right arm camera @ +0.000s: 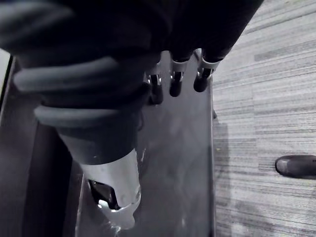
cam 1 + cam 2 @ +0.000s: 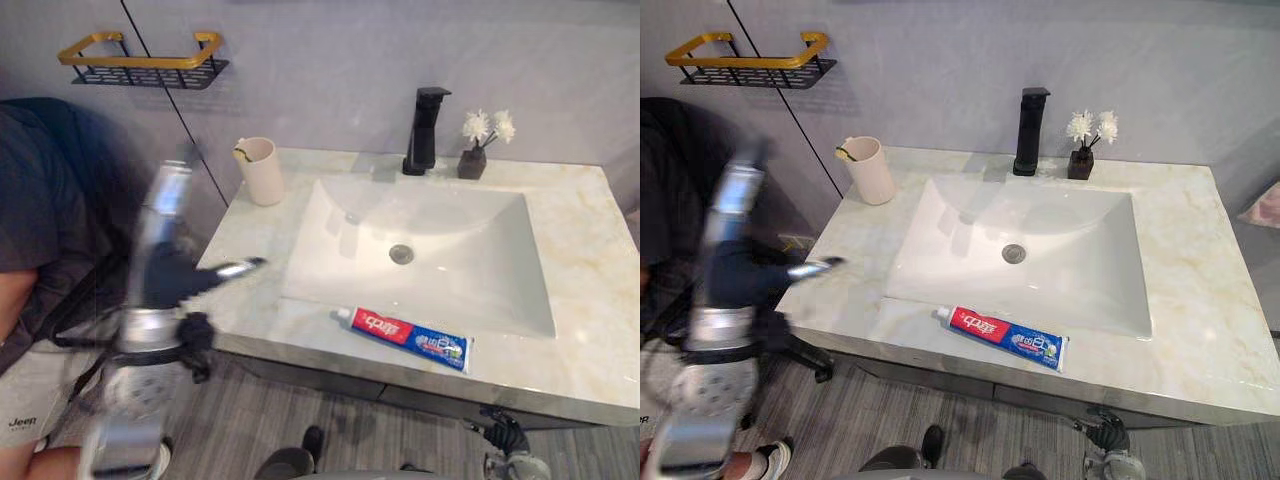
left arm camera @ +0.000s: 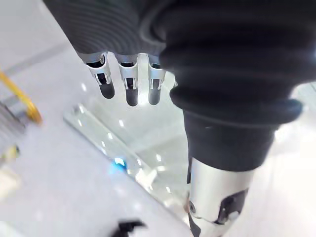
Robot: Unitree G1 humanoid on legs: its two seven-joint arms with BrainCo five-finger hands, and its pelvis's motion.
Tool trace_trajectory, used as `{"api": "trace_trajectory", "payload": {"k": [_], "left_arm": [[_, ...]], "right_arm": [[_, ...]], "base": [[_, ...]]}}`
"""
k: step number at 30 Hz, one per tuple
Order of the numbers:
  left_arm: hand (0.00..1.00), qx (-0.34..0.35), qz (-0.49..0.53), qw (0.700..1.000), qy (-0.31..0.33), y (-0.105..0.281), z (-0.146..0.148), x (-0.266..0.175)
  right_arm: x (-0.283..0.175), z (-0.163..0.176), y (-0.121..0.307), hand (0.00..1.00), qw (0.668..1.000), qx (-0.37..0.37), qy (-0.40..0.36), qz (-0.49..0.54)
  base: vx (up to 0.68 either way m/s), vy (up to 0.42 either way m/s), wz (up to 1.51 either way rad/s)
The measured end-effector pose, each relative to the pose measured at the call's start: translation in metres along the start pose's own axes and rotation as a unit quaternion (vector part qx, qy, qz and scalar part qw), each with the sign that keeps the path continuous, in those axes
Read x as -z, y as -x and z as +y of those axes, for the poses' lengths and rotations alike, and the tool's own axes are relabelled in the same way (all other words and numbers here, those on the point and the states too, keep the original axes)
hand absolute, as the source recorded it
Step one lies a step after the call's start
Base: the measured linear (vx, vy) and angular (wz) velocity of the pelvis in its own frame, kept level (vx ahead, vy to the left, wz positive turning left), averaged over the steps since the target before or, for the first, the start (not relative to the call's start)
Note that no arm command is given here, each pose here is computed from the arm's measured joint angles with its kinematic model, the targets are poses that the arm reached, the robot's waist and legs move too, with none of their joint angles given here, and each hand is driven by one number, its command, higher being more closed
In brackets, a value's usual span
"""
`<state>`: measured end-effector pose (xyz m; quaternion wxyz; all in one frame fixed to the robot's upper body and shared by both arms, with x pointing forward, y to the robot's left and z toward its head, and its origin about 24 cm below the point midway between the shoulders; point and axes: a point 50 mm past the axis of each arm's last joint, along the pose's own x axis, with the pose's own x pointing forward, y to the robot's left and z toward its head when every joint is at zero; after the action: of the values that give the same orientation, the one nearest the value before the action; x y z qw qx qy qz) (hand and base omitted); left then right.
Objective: Organize washtable
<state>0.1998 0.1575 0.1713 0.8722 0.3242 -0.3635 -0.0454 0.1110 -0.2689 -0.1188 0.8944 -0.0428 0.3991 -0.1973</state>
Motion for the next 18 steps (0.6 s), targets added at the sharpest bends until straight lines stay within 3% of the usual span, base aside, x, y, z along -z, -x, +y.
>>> {"api": "trace_trajectory", "payload": {"k": [3, 8, 18], "left_arm": [[0.00, 0.087, 0.019, 0.996, 0.033, -0.005, -0.038, 0.015], [0.00, 0.213, 0.048, 0.975, 0.036, 0.000, -0.086, 0.033], [0.00, 0.295, 0.103, 0.950, -0.015, 0.015, -0.110, 0.064]], "right_arm": [[-0.007, 0.011, -0.005, 0.00, 1.000, -0.021, 0.010, -0.006], [-0.022, 0.021, -0.010, 0.00, 0.999, -0.042, 0.017, -0.027], [-0.033, 0.024, -0.014, 0.00, 0.997, -0.055, 0.028, -0.043]], "base": [[-0.04, 0.003, -0.15], [-0.01, 0.016, -0.27], [0.00, 0.011, -0.10]]}}
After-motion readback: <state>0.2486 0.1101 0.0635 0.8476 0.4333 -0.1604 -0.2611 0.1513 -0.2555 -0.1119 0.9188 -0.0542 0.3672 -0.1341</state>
